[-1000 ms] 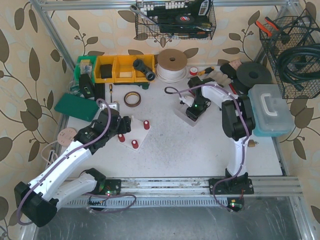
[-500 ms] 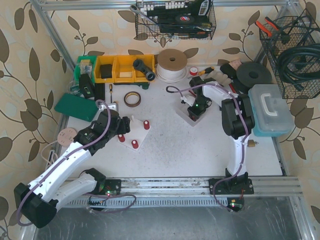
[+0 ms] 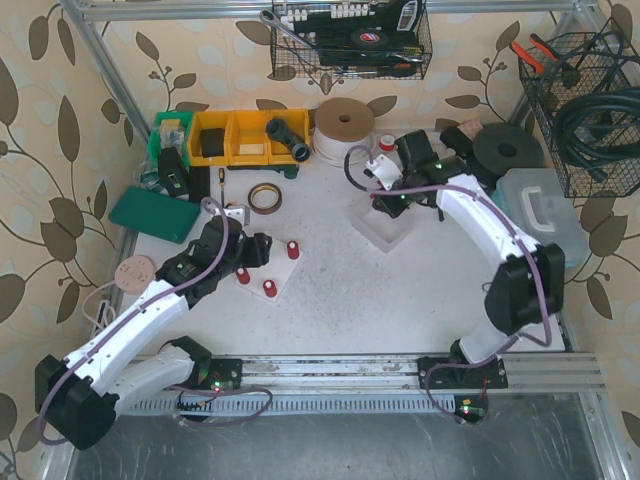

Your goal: Install the large spring

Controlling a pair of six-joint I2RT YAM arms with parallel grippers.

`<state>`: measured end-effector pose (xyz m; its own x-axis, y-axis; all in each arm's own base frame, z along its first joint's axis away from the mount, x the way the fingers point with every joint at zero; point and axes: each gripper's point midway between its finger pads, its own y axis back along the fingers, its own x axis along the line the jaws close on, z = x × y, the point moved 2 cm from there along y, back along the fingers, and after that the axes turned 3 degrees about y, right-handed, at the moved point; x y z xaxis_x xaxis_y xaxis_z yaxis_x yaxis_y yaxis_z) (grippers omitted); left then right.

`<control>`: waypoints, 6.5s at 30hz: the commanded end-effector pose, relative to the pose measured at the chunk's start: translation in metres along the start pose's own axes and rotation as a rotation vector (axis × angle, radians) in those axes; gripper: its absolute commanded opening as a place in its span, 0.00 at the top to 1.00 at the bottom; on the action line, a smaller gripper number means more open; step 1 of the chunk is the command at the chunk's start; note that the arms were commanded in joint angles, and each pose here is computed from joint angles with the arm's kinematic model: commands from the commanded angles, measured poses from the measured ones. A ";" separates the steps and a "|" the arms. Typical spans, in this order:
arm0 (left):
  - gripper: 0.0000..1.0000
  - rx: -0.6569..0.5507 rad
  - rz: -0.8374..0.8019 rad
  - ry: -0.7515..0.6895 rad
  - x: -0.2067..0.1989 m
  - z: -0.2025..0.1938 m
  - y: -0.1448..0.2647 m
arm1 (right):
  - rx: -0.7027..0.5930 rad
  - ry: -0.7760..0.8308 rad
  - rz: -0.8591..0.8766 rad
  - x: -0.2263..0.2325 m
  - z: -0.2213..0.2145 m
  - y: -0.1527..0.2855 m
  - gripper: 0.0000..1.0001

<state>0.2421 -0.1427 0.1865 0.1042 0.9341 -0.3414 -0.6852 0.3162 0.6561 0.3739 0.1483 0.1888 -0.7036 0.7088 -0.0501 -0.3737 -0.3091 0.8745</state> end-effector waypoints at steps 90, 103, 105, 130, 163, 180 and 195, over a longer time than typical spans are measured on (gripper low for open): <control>1.00 -0.171 0.212 -0.237 -0.029 0.067 -0.030 | -0.677 0.027 -0.220 0.122 -0.025 0.075 0.01; 1.00 -0.140 0.261 -0.271 -0.021 0.051 -0.066 | -0.660 0.024 -0.210 0.121 -0.026 0.070 0.01; 1.00 -0.133 0.271 -0.265 -0.017 0.049 -0.069 | -0.656 0.025 -0.212 0.121 -0.027 0.070 0.01; 1.00 -0.025 0.318 -0.226 0.011 0.016 -0.111 | -0.649 0.026 -0.218 0.119 -0.028 0.068 0.01; 0.22 -0.468 0.288 -0.358 0.004 0.097 0.001 | -0.654 -0.358 -0.732 0.012 -0.058 0.111 0.01; 0.20 -0.459 0.575 -0.268 0.121 0.100 0.034 | -0.472 -0.518 -0.948 -0.085 -0.138 0.083 0.01; 0.19 -0.308 0.494 -0.058 0.206 0.060 -0.043 | -0.553 -0.444 -0.933 -0.106 -0.145 0.060 0.01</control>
<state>0.3153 0.0654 0.1395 -0.3442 0.9311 0.1208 -0.7863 -0.3562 0.5049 0.3295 -0.0404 0.1743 0.2402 0.9243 -0.2967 -0.8921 0.3306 0.3079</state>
